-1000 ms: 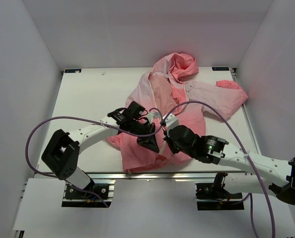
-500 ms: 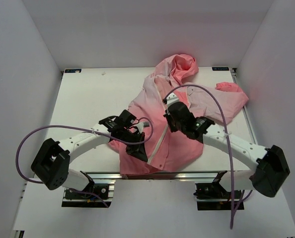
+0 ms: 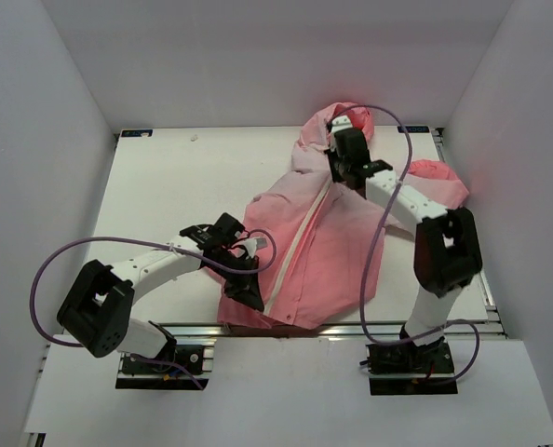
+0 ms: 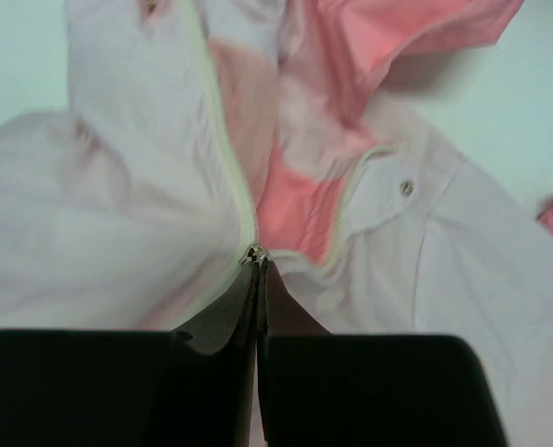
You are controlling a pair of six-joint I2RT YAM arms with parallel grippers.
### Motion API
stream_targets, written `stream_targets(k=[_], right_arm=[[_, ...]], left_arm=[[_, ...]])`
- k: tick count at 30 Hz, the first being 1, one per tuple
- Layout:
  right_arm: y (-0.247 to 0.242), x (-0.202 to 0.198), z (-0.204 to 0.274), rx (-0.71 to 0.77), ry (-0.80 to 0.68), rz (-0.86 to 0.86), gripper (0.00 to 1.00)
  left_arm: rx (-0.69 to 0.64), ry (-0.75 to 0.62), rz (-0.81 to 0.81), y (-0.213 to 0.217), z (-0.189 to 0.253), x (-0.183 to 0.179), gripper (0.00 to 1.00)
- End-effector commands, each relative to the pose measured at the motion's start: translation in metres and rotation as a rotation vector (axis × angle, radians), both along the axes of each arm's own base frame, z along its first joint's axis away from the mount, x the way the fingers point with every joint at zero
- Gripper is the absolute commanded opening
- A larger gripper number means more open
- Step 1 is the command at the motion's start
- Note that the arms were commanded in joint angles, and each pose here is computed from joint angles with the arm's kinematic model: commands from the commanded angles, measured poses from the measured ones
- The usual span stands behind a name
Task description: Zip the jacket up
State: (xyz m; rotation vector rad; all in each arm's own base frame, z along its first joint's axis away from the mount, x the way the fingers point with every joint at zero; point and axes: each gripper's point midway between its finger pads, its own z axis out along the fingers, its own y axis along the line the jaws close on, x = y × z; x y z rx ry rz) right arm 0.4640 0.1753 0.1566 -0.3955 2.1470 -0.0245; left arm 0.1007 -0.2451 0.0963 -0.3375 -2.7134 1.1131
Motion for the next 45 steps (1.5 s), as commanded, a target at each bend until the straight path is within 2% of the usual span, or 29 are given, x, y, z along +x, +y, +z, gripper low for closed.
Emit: stream_targets(k=[1, 2, 3, 4, 5, 6, 9, 10, 11, 13, 14, 17, 19, 22, 26, 27, 28, 30, 31, 32, 34, 37, 38, 40, 41, 42, 43, 45], right_arm=[[-0.051, 0.081, 0.058, -0.025, -0.242, -0.15, 0.0], [-0.067, 0.099, 0.044, -0.042, -0.235, -0.184, 0.0], [-0.074, 0.117, 0.069, -0.027, -0.3, -0.214, 0.0], [-0.08, 0.129, 0.073, -0.028, -0.311, -0.229, 0.0], [-0.093, 0.146, 0.053, -0.035, -0.285, -0.253, 0.0], [-0.097, 0.163, 0.086, -0.009, -0.361, -0.274, 0.0], [-0.118, 0.196, 0.062, -0.052, -0.346, -0.319, 0.0], [-0.125, 0.212, 0.098, -0.028, -0.426, -0.338, 0.0], [-0.127, 0.224, 0.069, -0.046, -0.386, -0.347, 0.0], [-0.136, 0.237, 0.079, -0.068, -0.452, -0.374, 0.0], [-0.141, 0.246, 0.088, -0.074, -0.534, -0.398, 0.0], [-0.144, 0.256, 0.087, -0.115, -0.587, -0.398, 0.0], [-0.14, 0.255, 0.092, -0.082, -0.578, -0.395, 0.0], [-0.108, 0.236, 0.071, 0.011, -0.494, -0.229, 0.0], [-0.093, 0.223, 0.083, 0.064, -0.458, -0.147, 0.0], [-0.087, 0.217, 0.075, 0.07, -0.403, -0.113, 0.0], [-0.079, 0.211, 0.088, 0.107, -0.403, -0.077, 0.0], [-0.078, 0.199, 0.081, 0.126, -0.371, -0.072, 0.0], [-0.075, 0.191, 0.097, 0.148, -0.386, -0.058, 0.0], [-0.074, 0.184, 0.085, 0.149, -0.355, -0.045, 0.0], [-0.064, 0.169, 0.094, 0.181, -0.338, 0.009, 0.0], [-0.053, 0.138, 0.08, 0.242, -0.212, 0.054, 0.0], [-0.05, 0.129, 0.077, 0.267, -0.188, 0.057, 0.06], [-0.042, 0.1, 0.062, 0.305, -0.139, 0.103, 0.19], [-0.04, 0.09, 0.058, 0.343, -0.118, 0.095, 0.31], [-0.038, 0.078, 0.066, 0.362, -0.128, 0.11, 0.33], [-0.031, 0.06, 0.042, 0.388, -0.057, 0.151, 0.35], [-0.021, 0.041, 0.037, 0.414, -0.029, 0.185, 0.37]], left_arm=[[0.034, 0.118, -0.033, 0.018, 0.004, -0.031, 0.0], [0.037, 0.12, -0.029, 0.02, 0.003, -0.031, 0.0], [0.043, 0.122, -0.027, 0.021, 0.003, -0.032, 0.0], [0.046, 0.124, -0.024, 0.022, 0.003, -0.032, 0.0], [0.052, 0.127, -0.02, 0.024, 0.002, -0.032, 0.0], [0.058, 0.131, -0.017, 0.025, 0.001, -0.033, 0.0], [0.076, 0.139, -0.013, 0.03, -0.001, -0.033, 0.0], [0.077, 0.141, -0.014, 0.031, -0.001, -0.034, 0.0], [0.085, 0.149, -0.011, 0.033, -0.001, -0.036, 0.0], [0.099, 0.165, -0.007, 0.037, -0.003, -0.039, 0.0], [0.109, 0.176, -0.008, 0.04, -0.004, -0.041, 0.0], [0.123, 0.216, -0.001, 0.045, -0.008, -0.048, 0.0], [0.13, 0.216, -0.002, 0.047, -0.008, -0.046, 0.0], [0.147, 0.182, -0.024, 0.046, -0.01, -0.038, 0.0], [0.16, 0.194, -0.043, 0.047, -0.013, -0.038, 0.0], [0.174, 0.182, -0.049, 0.049, -0.014, -0.035, 0.0], [0.184, 0.171, -0.049, 0.05, -0.014, -0.033, 0.0], [0.18, 0.137, -0.04, 0.047, -0.011, -0.027, 0.0], [0.166, 0.124, -0.03, 0.045, -0.009, -0.025, 0.0], [0.168, 0.12, -0.027, 0.046, -0.01, -0.025, 0.0], [0.168, 0.1, -0.012, 0.045, -0.01, -0.022, 0.0], [0.179, 0.052, 0.013, 0.044, -0.01, -0.014, 0.0], [0.182, 0.029, 0.019, 0.043, -0.007, -0.008, 0.08], [0.201, -0.006, 0.032, 0.042, -0.004, 0.002, 0.42], [0.223, -0.042, 0.042, 0.043, -0.004, 0.011, 0.83], [0.205, -0.098, 0.05, 0.036, 0.007, 0.025, 0.95], [0.2, -0.141, 0.069, 0.033, 0.014, 0.036, 0.98], [0.181, -0.256, 0.095, 0.023, 0.033, 0.064, 0.98]])
